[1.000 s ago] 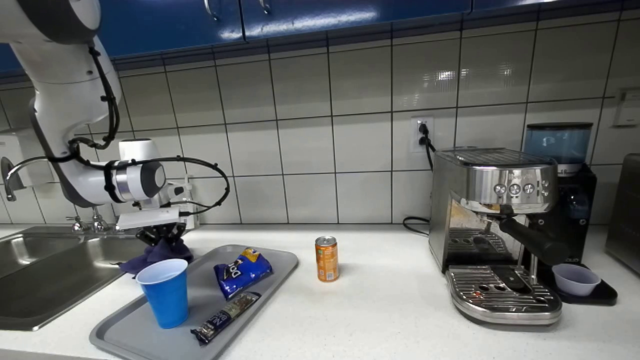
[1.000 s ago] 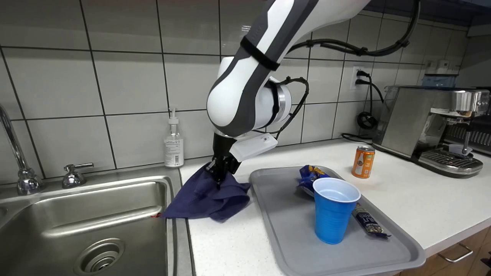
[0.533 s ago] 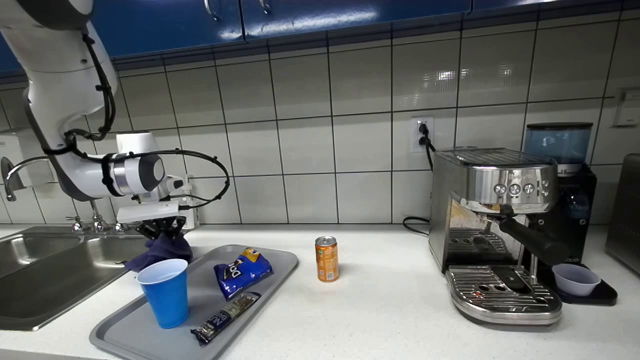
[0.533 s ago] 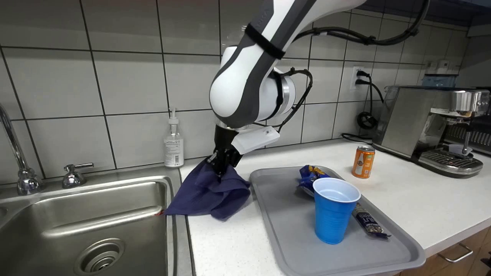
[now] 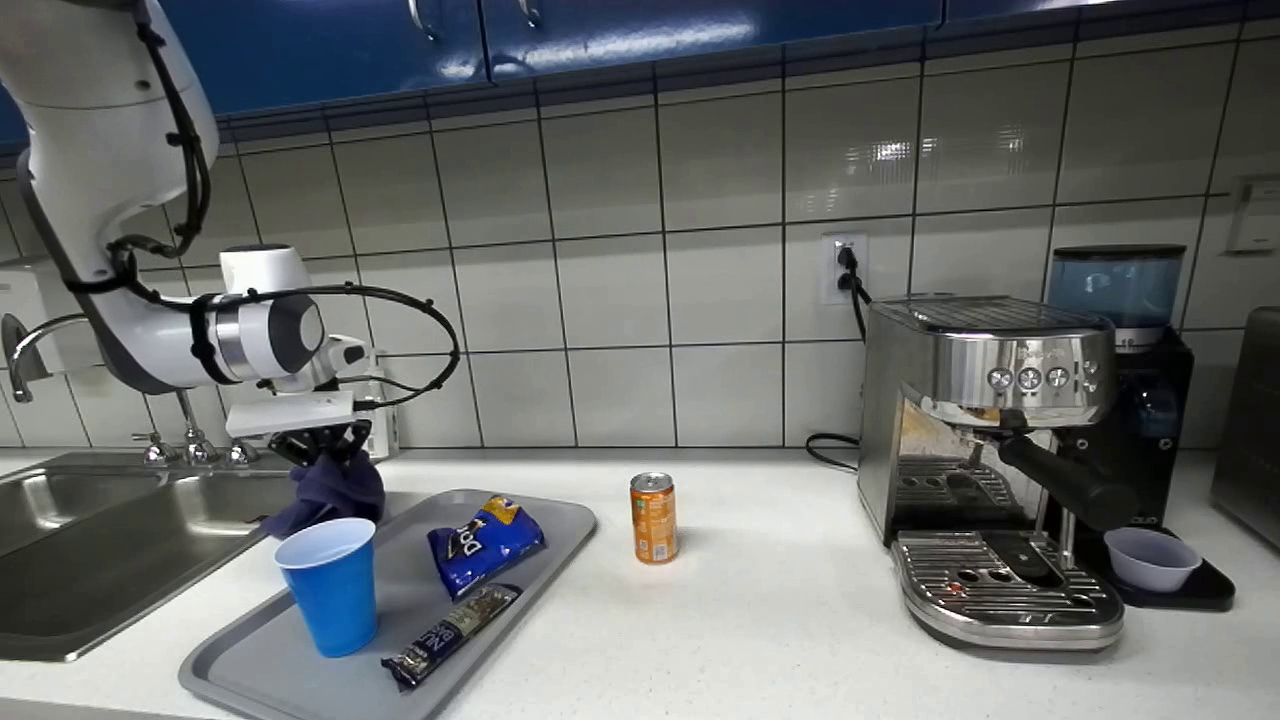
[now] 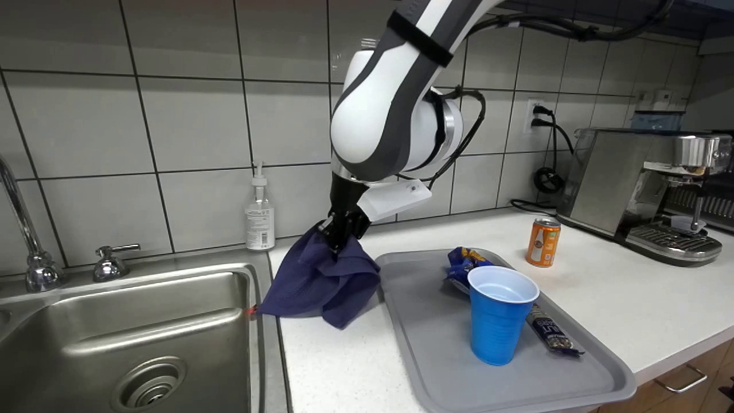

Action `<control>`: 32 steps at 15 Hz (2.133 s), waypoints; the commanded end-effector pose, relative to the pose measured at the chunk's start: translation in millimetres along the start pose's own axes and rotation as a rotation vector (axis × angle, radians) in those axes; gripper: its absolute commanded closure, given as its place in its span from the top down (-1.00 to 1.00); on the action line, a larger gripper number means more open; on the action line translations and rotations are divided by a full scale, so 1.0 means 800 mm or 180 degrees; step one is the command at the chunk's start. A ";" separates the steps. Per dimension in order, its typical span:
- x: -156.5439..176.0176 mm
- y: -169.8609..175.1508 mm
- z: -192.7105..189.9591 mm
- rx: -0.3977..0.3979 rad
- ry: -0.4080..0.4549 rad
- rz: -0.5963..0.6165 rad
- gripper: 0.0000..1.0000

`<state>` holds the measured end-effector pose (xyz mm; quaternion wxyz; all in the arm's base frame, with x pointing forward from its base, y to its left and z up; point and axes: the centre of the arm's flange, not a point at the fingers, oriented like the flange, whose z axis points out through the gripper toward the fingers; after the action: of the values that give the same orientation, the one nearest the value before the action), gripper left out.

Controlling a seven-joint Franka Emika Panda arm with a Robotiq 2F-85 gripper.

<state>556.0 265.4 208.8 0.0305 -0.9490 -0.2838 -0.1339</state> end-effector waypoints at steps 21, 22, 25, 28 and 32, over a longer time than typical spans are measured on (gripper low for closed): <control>-0.122 0.083 -0.087 -0.0396 0.0269 0.1004 -0.96; -0.127 0.090 -0.087 -0.0411 0.0266 0.1058 -0.96; -0.137 0.105 -0.089 -0.0474 0.0251 0.1204 -0.96; -0.148 0.118 -0.094 -0.0531 0.0253 0.1345 -0.96; -0.158 0.131 -0.099 -0.0596 0.0257 0.1494 -0.96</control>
<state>508.3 102.5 238.7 -0.0120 -0.9824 -0.0603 -0.1762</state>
